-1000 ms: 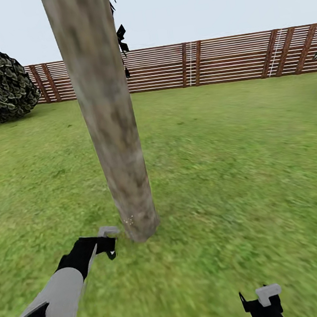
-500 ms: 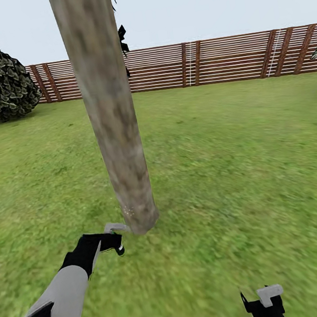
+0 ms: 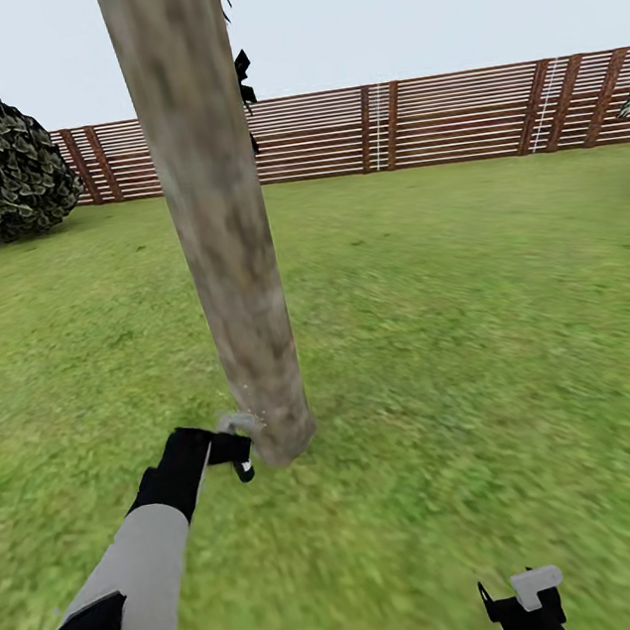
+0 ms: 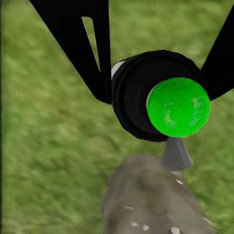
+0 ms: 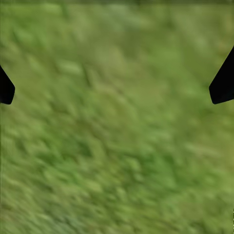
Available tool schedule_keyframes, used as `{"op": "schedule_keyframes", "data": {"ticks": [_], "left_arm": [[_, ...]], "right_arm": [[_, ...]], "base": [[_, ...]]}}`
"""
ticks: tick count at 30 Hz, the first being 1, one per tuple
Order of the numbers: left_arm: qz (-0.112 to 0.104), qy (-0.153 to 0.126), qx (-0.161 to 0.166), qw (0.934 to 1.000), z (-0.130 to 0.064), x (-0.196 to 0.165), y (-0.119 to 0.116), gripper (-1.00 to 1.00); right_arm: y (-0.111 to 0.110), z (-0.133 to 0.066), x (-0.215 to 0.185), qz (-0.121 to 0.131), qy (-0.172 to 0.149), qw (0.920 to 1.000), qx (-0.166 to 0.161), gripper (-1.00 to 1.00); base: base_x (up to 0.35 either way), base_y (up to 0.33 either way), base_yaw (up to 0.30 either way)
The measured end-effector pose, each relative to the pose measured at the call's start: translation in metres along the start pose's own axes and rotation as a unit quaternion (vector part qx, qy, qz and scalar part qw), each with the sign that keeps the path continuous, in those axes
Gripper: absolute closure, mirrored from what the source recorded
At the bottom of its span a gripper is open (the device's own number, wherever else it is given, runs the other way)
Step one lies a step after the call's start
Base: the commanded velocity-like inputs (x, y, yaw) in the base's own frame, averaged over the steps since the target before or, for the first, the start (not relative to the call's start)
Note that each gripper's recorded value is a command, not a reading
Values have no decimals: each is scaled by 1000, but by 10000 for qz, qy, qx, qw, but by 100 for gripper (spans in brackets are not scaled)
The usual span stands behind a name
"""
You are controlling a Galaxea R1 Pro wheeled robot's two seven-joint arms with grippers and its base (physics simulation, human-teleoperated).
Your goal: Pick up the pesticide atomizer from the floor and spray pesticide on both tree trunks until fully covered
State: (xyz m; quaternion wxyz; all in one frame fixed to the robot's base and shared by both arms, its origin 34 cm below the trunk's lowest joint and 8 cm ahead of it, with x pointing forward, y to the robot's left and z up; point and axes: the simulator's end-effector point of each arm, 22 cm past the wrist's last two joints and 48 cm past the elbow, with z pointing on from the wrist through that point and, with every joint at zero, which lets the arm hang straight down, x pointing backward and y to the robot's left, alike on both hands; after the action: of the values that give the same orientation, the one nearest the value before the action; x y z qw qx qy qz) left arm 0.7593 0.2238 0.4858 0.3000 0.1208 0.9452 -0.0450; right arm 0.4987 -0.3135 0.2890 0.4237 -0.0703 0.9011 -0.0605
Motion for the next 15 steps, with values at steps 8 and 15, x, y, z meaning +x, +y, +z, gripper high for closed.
{"op": "schedule_keyframes", "data": {"ticks": [8, 15], "left_arm": [[-202, 4, 76, 9998, -31, -6, 58, 100], [66, -207, 754, 9969, -24, -48, -48, 100]], "right_arm": [[0, 0, 0, -3, 2, 10000, -2, -100], [0, 0, 0, -4, 6, 10000, -3, -100]], "base": [[0, 0, 0], [0, 0, 0]]}}
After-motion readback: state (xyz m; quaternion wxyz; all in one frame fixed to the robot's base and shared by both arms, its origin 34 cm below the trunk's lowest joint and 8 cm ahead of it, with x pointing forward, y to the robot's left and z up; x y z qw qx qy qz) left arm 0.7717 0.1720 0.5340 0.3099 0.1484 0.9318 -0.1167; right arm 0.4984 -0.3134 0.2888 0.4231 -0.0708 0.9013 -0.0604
